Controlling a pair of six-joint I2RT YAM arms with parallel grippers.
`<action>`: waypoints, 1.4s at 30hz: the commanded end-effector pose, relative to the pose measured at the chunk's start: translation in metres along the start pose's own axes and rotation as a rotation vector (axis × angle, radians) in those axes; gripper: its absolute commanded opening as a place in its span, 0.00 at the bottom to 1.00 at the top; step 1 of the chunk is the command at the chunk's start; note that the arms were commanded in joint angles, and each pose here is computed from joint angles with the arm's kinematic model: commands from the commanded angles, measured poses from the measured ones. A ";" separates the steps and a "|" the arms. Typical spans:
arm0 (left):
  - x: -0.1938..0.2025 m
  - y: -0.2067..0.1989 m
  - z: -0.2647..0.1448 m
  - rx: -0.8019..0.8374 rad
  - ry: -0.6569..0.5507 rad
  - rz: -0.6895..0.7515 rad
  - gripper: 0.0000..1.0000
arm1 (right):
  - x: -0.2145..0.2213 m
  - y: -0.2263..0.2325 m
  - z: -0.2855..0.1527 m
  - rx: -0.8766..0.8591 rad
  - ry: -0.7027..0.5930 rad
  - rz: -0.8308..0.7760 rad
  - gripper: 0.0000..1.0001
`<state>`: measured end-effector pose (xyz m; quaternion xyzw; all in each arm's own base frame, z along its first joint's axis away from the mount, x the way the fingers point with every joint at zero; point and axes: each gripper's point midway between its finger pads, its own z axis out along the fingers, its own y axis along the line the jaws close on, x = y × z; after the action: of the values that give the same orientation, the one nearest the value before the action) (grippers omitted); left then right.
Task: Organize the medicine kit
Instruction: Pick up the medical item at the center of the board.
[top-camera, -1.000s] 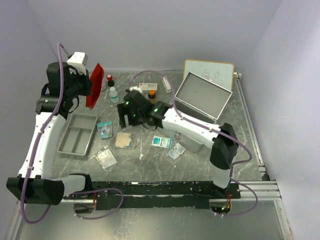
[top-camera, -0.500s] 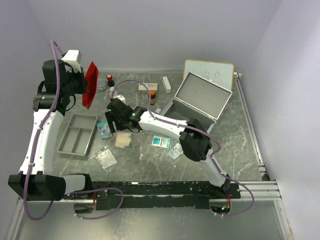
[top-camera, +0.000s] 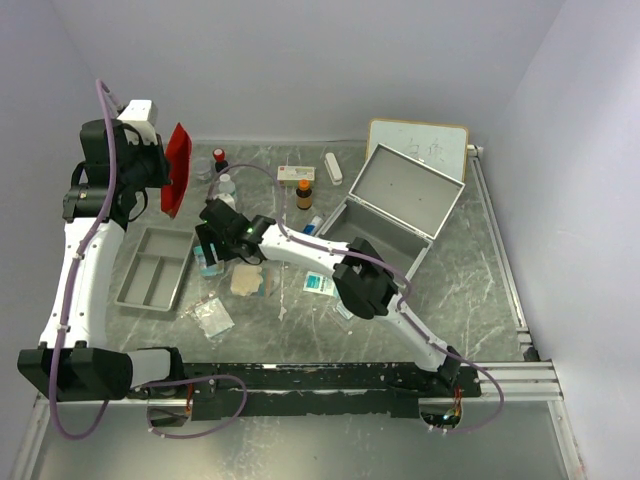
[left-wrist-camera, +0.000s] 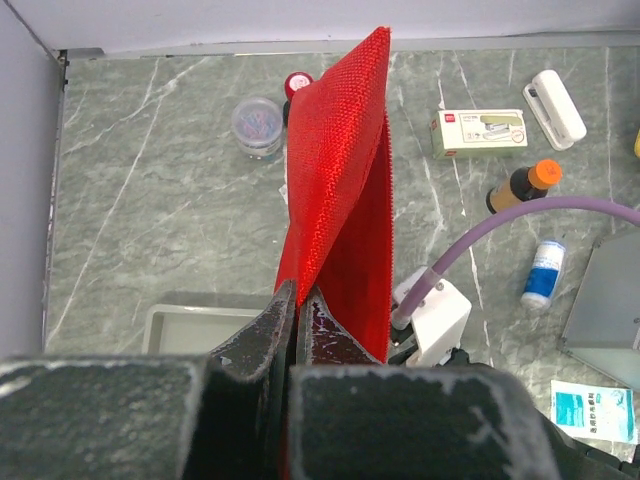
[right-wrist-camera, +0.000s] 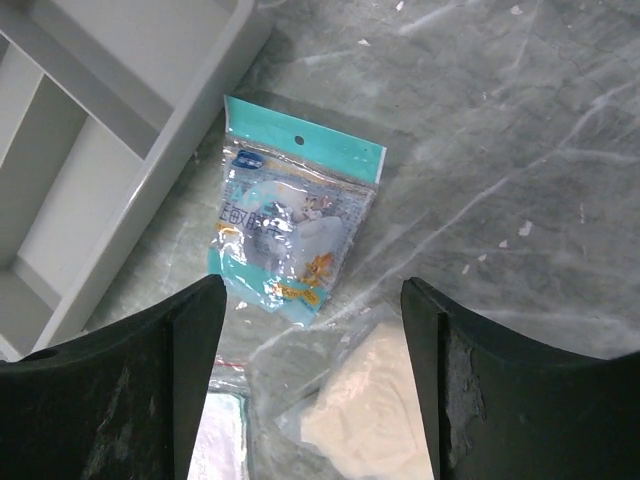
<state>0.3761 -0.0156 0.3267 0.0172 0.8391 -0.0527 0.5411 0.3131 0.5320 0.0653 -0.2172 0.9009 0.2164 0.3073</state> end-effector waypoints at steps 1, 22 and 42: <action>-0.013 -0.002 -0.005 0.017 -0.036 -0.007 0.07 | 0.000 0.011 0.012 -0.045 -0.017 0.009 0.72; -0.008 0.002 -0.006 0.026 -0.027 -0.019 0.07 | 0.001 -0.017 0.053 -0.092 -0.058 0.000 0.68; -0.007 0.000 -0.001 0.041 -0.018 -0.013 0.07 | 0.038 0.000 0.068 -0.248 0.027 0.016 0.10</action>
<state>0.3759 -0.0137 0.3263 0.0176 0.8391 -0.0654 0.5397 0.3317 0.5641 0.0270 -0.2440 0.8604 0.3302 0.3019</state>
